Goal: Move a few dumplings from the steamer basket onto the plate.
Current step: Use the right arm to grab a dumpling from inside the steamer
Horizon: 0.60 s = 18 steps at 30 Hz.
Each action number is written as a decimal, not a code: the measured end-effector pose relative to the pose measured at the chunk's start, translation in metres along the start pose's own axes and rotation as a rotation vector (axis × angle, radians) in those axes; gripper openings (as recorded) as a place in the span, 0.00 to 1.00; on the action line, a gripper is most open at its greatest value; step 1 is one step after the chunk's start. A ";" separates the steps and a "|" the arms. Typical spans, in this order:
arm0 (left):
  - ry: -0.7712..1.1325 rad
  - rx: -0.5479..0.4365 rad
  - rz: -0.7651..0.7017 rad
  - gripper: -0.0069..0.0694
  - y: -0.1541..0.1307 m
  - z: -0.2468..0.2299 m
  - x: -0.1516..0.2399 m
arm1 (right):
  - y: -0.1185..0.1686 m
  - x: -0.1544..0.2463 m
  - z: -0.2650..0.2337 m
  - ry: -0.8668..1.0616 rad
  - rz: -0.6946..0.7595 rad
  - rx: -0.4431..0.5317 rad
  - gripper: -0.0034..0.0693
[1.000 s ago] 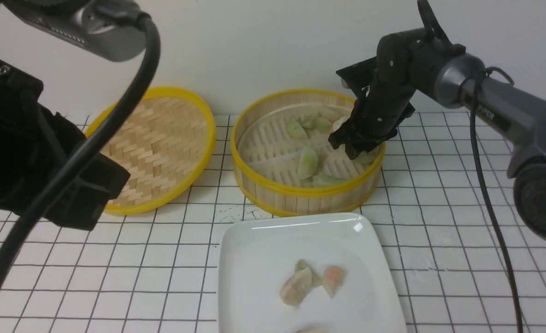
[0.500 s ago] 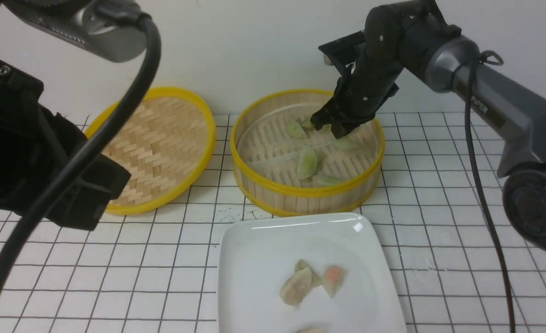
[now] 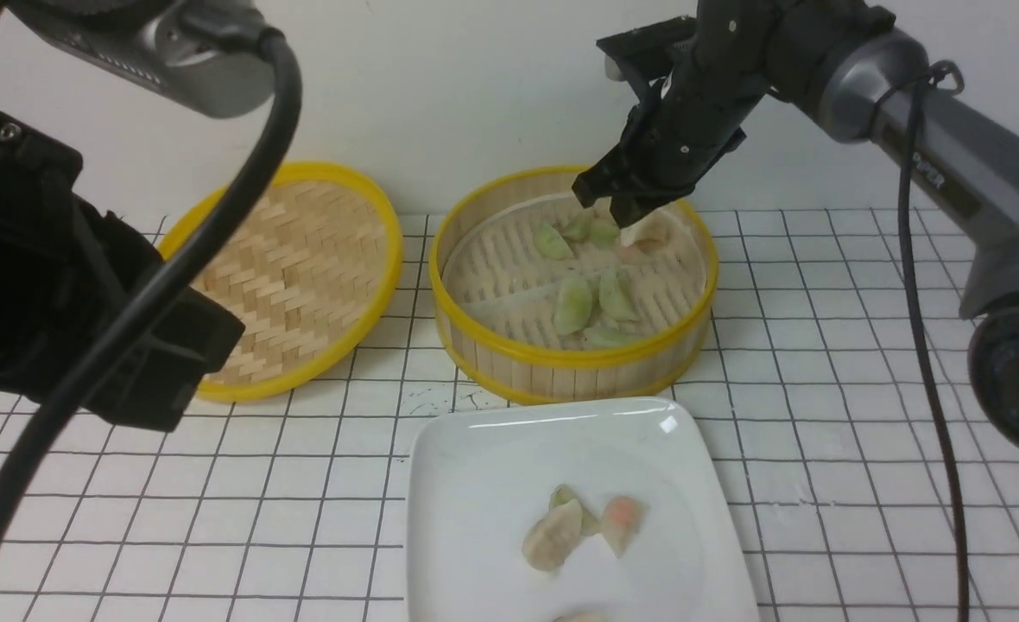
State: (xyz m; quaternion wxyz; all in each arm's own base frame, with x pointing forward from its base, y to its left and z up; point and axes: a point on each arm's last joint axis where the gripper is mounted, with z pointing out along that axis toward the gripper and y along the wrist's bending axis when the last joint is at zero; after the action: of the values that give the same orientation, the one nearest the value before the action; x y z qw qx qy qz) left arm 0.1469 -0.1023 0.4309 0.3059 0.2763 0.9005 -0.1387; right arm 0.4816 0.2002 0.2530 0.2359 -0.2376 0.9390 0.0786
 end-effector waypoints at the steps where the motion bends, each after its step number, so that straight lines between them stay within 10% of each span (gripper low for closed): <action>1: 0.000 -0.001 0.000 0.08 0.000 0.000 0.000 | 0.000 0.000 0.000 0.001 0.001 0.001 0.06; 11: 0.000 -0.002 0.001 0.08 0.000 0.000 0.000 | -0.005 0.017 0.053 0.105 0.006 0.006 0.53; 18: 0.000 -0.002 0.001 0.08 0.000 0.000 0.000 | -0.004 0.022 0.070 0.123 0.030 -0.011 0.54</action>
State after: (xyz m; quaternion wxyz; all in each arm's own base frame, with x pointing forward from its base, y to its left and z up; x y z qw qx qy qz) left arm 0.1470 -0.1022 0.4309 0.3062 0.2763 0.9005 -0.1378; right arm 0.4948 0.2055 0.1810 0.1753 -0.2291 0.9547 0.0727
